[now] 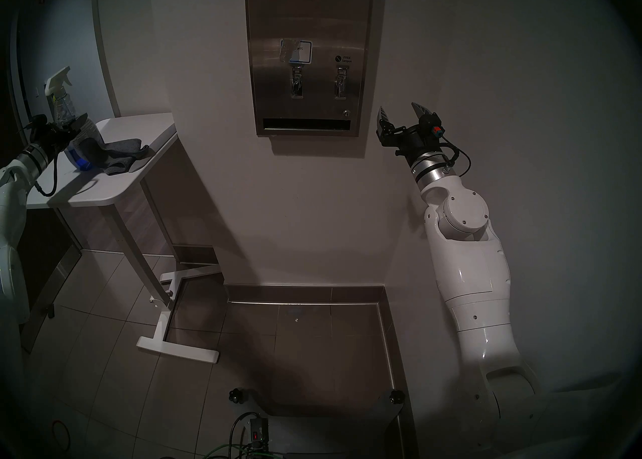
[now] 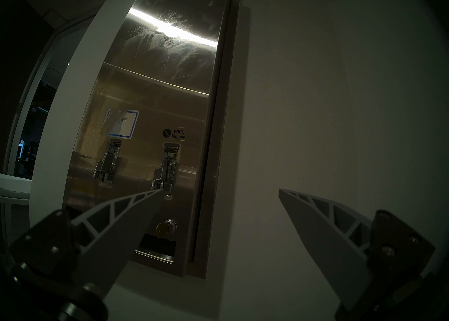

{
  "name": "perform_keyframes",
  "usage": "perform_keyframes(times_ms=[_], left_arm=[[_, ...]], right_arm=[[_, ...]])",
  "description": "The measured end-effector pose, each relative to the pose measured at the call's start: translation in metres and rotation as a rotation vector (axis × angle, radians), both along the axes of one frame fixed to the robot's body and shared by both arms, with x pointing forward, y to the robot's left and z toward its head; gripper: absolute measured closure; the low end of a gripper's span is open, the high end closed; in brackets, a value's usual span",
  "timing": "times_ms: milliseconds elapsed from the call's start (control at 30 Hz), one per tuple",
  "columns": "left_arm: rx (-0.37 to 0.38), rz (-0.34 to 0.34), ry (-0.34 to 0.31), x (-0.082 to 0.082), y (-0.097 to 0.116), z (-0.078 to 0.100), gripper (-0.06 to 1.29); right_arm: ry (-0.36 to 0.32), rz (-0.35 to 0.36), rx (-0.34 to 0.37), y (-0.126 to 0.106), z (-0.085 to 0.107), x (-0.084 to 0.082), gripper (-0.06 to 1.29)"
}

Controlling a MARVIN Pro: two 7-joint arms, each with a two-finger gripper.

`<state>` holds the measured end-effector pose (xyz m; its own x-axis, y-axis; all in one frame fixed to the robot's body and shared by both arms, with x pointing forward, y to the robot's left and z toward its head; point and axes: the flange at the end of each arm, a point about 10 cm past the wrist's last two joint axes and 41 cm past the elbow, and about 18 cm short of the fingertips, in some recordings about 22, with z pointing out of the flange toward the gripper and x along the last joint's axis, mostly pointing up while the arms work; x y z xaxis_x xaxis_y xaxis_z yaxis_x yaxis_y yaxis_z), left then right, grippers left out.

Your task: Pick up the cleaner bottle and spray the cleaner onto the surface

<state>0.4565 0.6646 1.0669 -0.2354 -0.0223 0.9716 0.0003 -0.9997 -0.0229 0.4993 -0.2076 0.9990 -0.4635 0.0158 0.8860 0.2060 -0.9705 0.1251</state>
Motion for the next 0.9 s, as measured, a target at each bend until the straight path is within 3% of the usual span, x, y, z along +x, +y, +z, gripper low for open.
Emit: perform_keyframes(times_ms=[400, 667, 900], left_arm=[[0.056, 0.049, -0.158, 0.023, -0.023, 0.038, 0.52], [0.081, -0.012, -0.238, 0.039, -0.051, 0.065, 0.52], [0.11, -0.12, -0.279, 0.056, -0.088, 0.081, 0.52]], right_arm=[[0.0, 0.0, 0.0, 0.0, 0.0, 0.0, 0.0], [0.001, 0.0, 0.0, 0.0, 0.0, 0.0, 0.0], [0.001, 0.0, 0.0, 0.0, 0.0, 0.0, 0.0]])
